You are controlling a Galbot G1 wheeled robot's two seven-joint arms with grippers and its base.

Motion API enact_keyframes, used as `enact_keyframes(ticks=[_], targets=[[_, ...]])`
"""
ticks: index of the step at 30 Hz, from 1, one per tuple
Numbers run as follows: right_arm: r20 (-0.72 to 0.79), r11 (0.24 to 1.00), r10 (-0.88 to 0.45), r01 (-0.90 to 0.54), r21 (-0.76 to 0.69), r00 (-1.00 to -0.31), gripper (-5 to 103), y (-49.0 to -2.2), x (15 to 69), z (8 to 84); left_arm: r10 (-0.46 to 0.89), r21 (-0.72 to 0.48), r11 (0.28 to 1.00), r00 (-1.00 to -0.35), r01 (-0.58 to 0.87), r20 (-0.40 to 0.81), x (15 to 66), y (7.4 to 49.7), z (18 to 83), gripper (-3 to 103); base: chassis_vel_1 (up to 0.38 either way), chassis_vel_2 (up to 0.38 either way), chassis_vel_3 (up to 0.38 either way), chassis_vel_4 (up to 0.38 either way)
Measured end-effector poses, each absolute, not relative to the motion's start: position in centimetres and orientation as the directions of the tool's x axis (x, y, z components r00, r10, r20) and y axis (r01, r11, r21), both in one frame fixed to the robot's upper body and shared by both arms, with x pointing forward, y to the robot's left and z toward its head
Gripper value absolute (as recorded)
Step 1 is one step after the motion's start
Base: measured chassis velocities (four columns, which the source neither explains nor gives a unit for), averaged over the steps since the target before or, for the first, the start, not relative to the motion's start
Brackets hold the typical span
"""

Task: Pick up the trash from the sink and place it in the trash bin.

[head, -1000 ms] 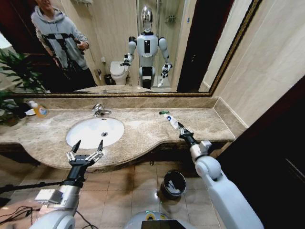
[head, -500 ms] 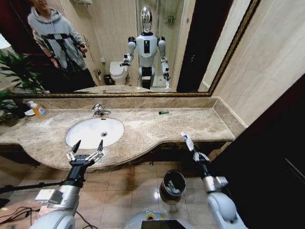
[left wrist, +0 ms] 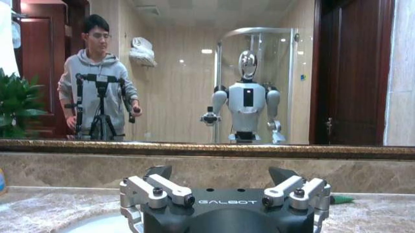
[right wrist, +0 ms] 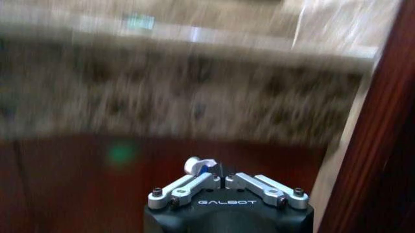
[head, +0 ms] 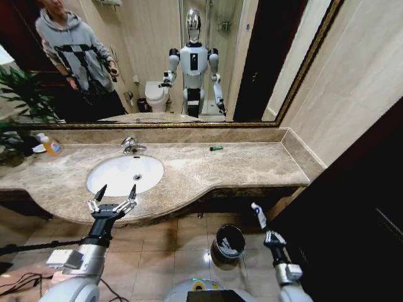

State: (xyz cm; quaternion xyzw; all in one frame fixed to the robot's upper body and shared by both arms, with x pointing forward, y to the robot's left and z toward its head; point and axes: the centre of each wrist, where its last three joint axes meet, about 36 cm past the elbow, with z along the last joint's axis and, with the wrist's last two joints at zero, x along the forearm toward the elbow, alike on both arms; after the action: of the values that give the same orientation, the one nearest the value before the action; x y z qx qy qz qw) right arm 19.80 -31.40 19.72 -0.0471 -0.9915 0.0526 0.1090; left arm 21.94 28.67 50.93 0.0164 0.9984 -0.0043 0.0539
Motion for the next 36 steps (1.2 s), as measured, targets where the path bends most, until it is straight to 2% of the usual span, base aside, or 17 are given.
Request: enact_keyframes(ticks=[12, 18, 22, 35, 36], targets=[[0.388, 0.978, 0.058, -0.026, -0.207, -0.920, 0, -30.9, 23.0, 12.1, 0.032, -0.007, 0.999, -0.994, 0.033, -0.108, 21.9, 28.7, 50.9, 100, 0.000, 0.000, 0.000, 0.000], [0.536, 0.969, 0.026, -0.111, -0.221, -0.844, 0, -31.3, 24.0, 7.9, 0.032, -0.007, 0.999, -0.994, 0.033, -0.108, 21.9, 28.7, 50.9, 100, 0.000, 0.000, 0.000, 0.000], [0.580, 0.972, -0.005, -0.141, -0.189, -0.815, 0, -30.2, 24.2, 6.9, 0.032, -0.007, 0.999, -0.994, 0.033, -0.108, 21.9, 28.7, 50.9, 100, 0.000, 0.000, 0.000, 0.000], [0.601, 0.956, -0.045, -0.209, -0.206, -0.798, 0, -28.0, 26.5, 5.0, 0.032, -0.007, 0.999, -0.994, 0.033, -0.108, 21.9, 28.7, 50.9, 100, 0.000, 0.000, 0.000, 0.000], [0.601, 0.956, -0.045, -0.209, -0.207, -0.798, 5, -27.9, 26.6, 5.0, 0.032, -0.007, 0.999, -0.994, 0.033, -0.108, 21.9, 28.7, 50.9, 100, 0.000, 0.000, 0.000, 0.000]])
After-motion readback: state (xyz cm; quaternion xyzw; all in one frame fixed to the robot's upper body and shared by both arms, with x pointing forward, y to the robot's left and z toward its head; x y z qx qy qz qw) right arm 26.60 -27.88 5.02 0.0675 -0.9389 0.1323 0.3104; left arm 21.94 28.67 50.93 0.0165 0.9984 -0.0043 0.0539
